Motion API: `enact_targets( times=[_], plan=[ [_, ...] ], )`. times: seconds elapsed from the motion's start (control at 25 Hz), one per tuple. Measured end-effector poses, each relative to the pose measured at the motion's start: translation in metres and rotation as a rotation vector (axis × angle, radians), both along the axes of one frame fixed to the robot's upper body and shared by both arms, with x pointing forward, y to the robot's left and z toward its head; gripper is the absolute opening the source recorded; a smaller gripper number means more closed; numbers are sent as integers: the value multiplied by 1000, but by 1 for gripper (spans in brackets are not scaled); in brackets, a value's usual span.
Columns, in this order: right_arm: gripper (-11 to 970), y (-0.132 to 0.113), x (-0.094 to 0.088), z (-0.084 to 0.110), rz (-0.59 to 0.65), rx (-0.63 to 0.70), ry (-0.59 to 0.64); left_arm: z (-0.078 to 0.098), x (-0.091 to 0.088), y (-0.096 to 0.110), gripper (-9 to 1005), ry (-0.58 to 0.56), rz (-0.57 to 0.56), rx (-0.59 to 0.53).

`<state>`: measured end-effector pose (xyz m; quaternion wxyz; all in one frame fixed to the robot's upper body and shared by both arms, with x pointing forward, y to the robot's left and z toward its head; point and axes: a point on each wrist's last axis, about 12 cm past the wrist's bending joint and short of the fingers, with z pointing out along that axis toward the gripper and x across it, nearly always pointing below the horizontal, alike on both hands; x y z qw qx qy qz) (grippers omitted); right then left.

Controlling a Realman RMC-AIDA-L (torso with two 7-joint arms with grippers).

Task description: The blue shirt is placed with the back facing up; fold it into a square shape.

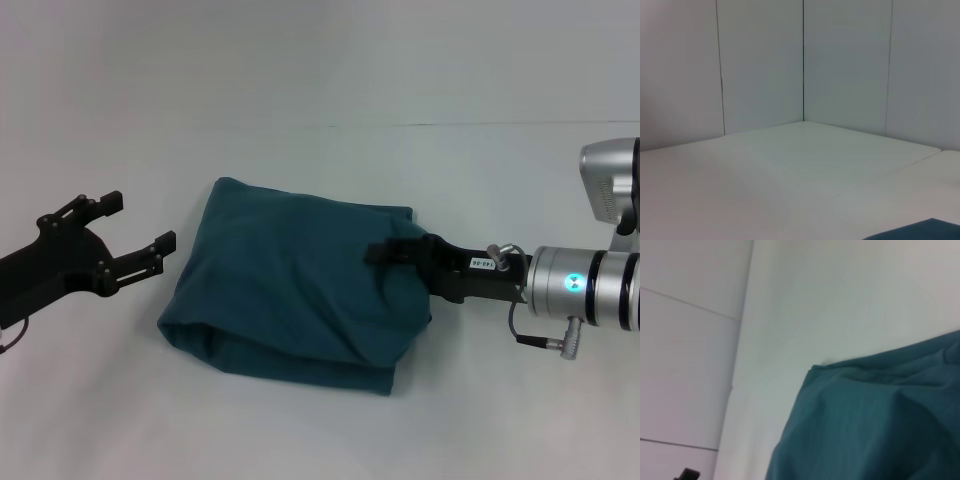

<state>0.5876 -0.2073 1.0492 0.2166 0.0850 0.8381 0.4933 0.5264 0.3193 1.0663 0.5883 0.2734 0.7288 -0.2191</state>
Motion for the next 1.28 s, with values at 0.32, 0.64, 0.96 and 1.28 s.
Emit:
enact_targets(
  times=[0.32, 0.64, 0.96, 1.28],
  plan=[
    [353, 10, 4, -9, -20, -71, -37, -1, 1, -1, 917, 5, 1, -3],
    [61, 11, 8, -5, -15, -81, -150, -3, 1, -2, 917, 12, 5, -7],
    [32, 5, 22, 9, 27, -161, -267, -3, 1, -2, 917, 16, 8, -10],
    [33, 0, 29, 17, 95, -236, -270, -1, 5, -4, 917, 13, 4, -15]
  ],
)
